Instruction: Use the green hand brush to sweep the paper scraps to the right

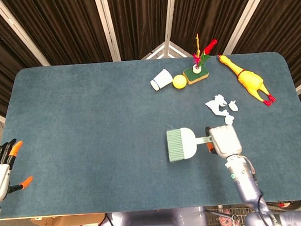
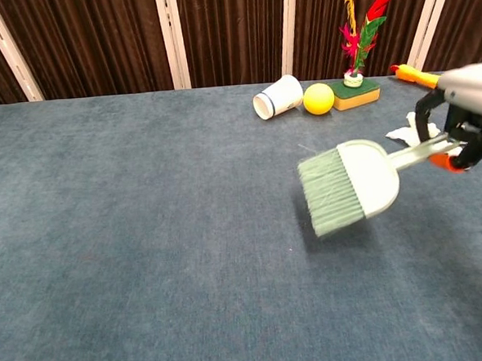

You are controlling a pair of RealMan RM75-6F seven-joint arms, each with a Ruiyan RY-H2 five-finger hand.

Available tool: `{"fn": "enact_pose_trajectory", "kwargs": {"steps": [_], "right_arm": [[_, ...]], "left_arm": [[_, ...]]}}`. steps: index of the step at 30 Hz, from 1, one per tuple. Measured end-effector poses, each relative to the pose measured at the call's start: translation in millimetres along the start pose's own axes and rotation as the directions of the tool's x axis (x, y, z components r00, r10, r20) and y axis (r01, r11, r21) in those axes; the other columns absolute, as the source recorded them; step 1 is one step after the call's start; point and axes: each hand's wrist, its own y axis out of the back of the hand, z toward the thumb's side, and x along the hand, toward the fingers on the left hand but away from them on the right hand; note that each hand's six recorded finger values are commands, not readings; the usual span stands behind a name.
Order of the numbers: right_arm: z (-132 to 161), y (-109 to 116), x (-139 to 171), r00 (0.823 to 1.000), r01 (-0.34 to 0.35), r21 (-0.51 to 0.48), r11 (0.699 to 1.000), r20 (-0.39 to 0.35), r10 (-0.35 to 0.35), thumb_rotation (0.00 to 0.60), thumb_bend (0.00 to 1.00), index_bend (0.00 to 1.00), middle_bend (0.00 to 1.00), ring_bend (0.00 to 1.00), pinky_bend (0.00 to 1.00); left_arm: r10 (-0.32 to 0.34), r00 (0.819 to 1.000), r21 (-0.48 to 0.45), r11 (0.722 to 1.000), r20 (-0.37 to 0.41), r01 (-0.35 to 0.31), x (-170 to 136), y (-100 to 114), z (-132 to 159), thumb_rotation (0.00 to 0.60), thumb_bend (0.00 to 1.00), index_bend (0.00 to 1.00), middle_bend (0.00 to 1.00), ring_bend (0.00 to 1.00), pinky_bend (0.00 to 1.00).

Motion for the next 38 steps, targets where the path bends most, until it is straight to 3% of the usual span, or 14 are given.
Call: {"fn": "enact_pose_trajectory", "kwargs": {"steps": [6, 12, 16, 22, 26, 34, 38], "right_arm": [[3.8, -24.3, -3.3, 1.000, -0.017, 0.100, 0.995, 0.008, 0.017, 0.600, 0.52, 0.51, 0.87, 0.85, 0.76], [-9.6, -30.8, -3.2, 0.999, 0.012, 0.261, 0.965, 0.048, -0.026, 0.600, 0.44, 0.20, 0.63, 0.63, 0.63], [-21.3, -30.7, 0.9, 0.996, 0.005, 0.314, 0.949, 0.083, -0.033, 0.600, 0.41, 0.08, 0.50, 0.52, 0.53], [-47.4, -26.6, 9.6, 0.989, -0.032, 0.368, 0.929, 0.144, -0.023, 0.600, 0.41, 0.06, 0.40, 0.40, 0.38], [-63.2, -19.8, 17.7, 0.987, -0.020, 0.360, 0.933, 0.157, -0.039, 0.600, 0.41, 0.04, 0.29, 0.25, 0.22], [-97.7, -2.0, 47.5, 0.983, 0.086, 0.213, 0.973, 0.143, -0.119, 0.600, 0.40, 0.00, 0.03, 0.01, 0.03], [-116.5, 5.8, 65.5, 0.977, 0.135, 0.117, 0.984, 0.151, -0.152, 0.600, 0.39, 0.00, 0.00, 0.00, 0.00]], "left_arm": [[-0.002, 1.000, -0.004, 1.000, 0.000, 0.002, -0.1, 0.4, -0.3, 0.600, 0.00, 0.00, 0.00, 0.00, 0.02], [-0.004, 1.000, -0.002, 1.000, 0.001, 0.004, -0.5, 0.2, -0.3, 0.600, 0.00, 0.00, 0.00, 0.00, 0.02], [-0.005, 1.000, 0.002, 1.000, 0.001, 0.005, -0.5, -0.2, -0.1, 0.600, 0.00, 0.00, 0.00, 0.00, 0.02], [-0.002, 1.000, 0.003, 1.000, -0.003, 0.002, -0.7, 0.2, 0.0, 0.600, 0.00, 0.00, 0.00, 0.00, 0.02], [0.000, 1.000, 0.005, 1.000, -0.004, 0.000, -1.0, 0.7, -0.5, 0.600, 0.00, 0.00, 0.00, 0.00, 0.02], [0.004, 1.000, 0.015, 1.000, -0.003, -0.003, -0.8, 0.8, -0.8, 0.600, 0.00, 0.00, 0.00, 0.00, 0.02], [0.003, 1.000, 0.032, 0.999, -0.003, -0.003, -1.1, 0.2, -0.9, 0.600, 0.00, 0.00, 0.00, 0.00, 0.02]]}}
